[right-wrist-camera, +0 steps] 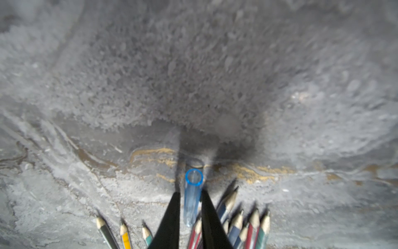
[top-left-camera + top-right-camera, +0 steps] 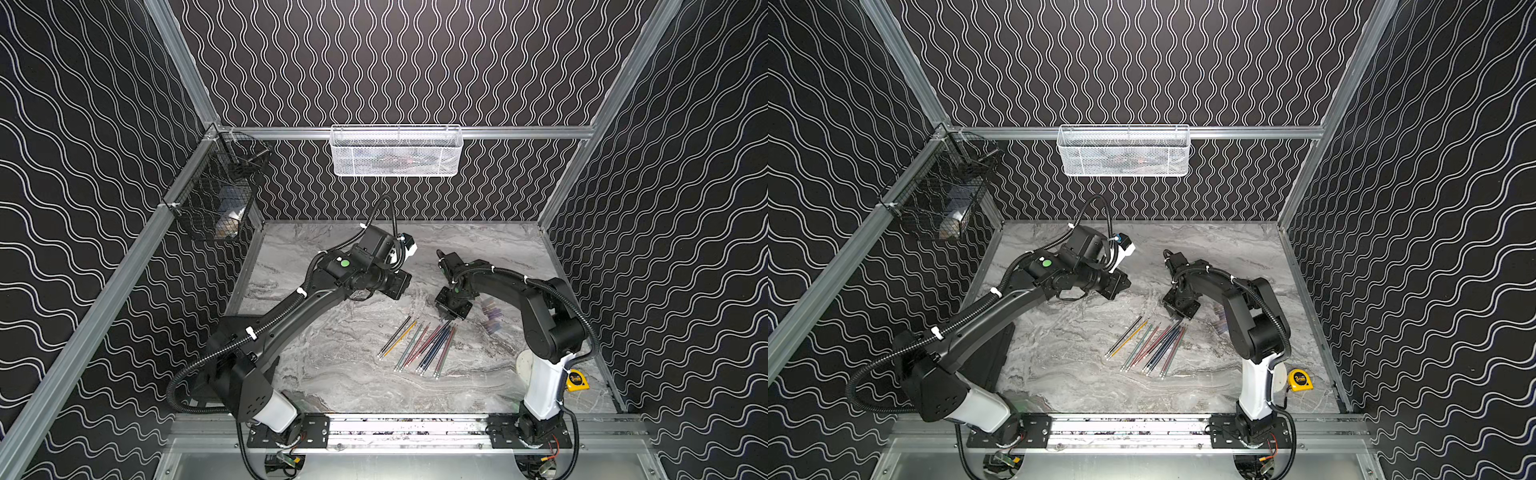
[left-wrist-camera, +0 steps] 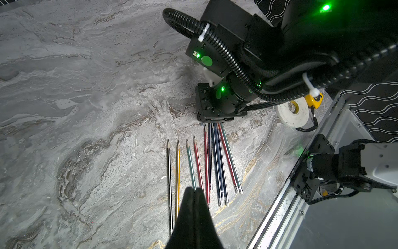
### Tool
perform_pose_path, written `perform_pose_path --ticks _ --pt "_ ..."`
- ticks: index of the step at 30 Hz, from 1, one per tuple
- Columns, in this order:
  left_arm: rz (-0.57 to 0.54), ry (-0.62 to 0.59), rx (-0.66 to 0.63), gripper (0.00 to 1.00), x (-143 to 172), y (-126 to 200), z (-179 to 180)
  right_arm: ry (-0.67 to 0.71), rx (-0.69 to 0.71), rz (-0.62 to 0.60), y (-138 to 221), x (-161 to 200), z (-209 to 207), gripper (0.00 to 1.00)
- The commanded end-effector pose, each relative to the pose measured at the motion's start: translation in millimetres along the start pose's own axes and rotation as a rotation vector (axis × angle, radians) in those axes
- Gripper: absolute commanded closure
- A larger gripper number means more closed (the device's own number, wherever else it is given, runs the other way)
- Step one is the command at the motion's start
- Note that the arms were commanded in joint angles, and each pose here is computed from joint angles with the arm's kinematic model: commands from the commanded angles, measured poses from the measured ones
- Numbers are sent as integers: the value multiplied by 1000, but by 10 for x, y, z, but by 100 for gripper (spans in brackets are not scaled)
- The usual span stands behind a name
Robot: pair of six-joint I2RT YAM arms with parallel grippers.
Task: Remove the protective cover of the pencils
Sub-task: Adjust the protective sleeve at the center of the board.
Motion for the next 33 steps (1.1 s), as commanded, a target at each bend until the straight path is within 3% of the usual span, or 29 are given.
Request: perform_pose_path --ticks 1,4,11,24,33 --pt "-30 -13 7 100 -50 43 -5 -3 31 -41 -14 -66 -19 85" --pt "-28 -13 6 100 -46 38 2 -6 35 -41 -32 -127 -11 91" --pt "-26 -8 9 100 -35 24 15 -63 30 -44 -69 -407 -94 91" --pt "-15 4 29 100 -16 -50 21 -254 -4 -69 -6 -1277 -315 91" --pt "-11 10 31 100 -7 -71 37 -329 -3 -95 89 -1521 -537 91"
Point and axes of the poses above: each gripper's point midway between its finger pads, its own y axis back along the fingers, its own z axis along the line the jaws close on, x = y × z, the point moved 3 cm from there along y, back along the fingers, and after that the axes turned 14 degrees about -y, right-handed, at the moved point
